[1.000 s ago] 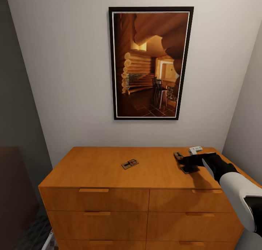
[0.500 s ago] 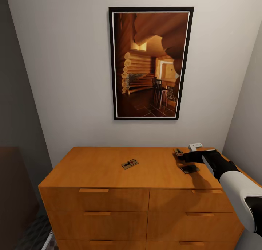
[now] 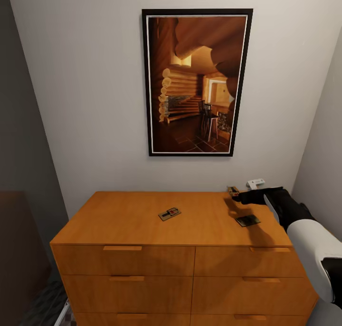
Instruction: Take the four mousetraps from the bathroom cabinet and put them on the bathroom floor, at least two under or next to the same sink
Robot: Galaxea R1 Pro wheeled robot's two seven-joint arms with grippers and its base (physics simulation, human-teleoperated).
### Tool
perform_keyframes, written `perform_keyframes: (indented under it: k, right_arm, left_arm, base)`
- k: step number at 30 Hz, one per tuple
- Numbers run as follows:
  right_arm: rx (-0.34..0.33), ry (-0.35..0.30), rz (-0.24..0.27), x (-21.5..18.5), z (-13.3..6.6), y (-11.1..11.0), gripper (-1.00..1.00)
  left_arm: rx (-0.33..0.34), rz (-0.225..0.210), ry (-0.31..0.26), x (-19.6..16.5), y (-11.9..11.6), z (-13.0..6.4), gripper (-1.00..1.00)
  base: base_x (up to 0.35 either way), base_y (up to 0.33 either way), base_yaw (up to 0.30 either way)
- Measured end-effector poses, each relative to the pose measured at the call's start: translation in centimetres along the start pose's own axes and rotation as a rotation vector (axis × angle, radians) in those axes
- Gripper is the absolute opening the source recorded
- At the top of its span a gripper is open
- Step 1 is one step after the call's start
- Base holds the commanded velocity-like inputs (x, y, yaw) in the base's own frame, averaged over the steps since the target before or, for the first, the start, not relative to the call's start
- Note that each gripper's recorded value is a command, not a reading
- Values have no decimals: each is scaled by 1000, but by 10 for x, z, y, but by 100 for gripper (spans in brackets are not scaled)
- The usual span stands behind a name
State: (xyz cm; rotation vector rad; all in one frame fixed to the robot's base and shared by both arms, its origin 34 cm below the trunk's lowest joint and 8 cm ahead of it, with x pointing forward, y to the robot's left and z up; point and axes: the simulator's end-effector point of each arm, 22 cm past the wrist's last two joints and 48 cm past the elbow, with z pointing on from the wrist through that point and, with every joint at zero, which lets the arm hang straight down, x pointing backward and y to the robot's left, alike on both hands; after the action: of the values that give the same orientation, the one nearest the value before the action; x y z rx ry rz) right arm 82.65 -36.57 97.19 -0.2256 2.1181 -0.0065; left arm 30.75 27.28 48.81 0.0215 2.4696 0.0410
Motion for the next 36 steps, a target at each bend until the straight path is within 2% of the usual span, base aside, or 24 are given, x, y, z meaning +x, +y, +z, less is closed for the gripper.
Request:
perform_keyframes:
  k: [9,23,36]
  right_arm:
    - [15,-10,6,-27,-17,-1,-100]
    - [17,-5,9,-28,-19,-1,-100]
    - [18,-3,8,-28,-18,-1,-100]
  left_arm:
    - [0,0,0,0,0,0,100]
    - [0,0,0,0,0,0,100]
    - [0,0,1,0,0,0,100]
  base:
    - [0,0,0]
    - [-2,1,0]
    - [-212,142,0]
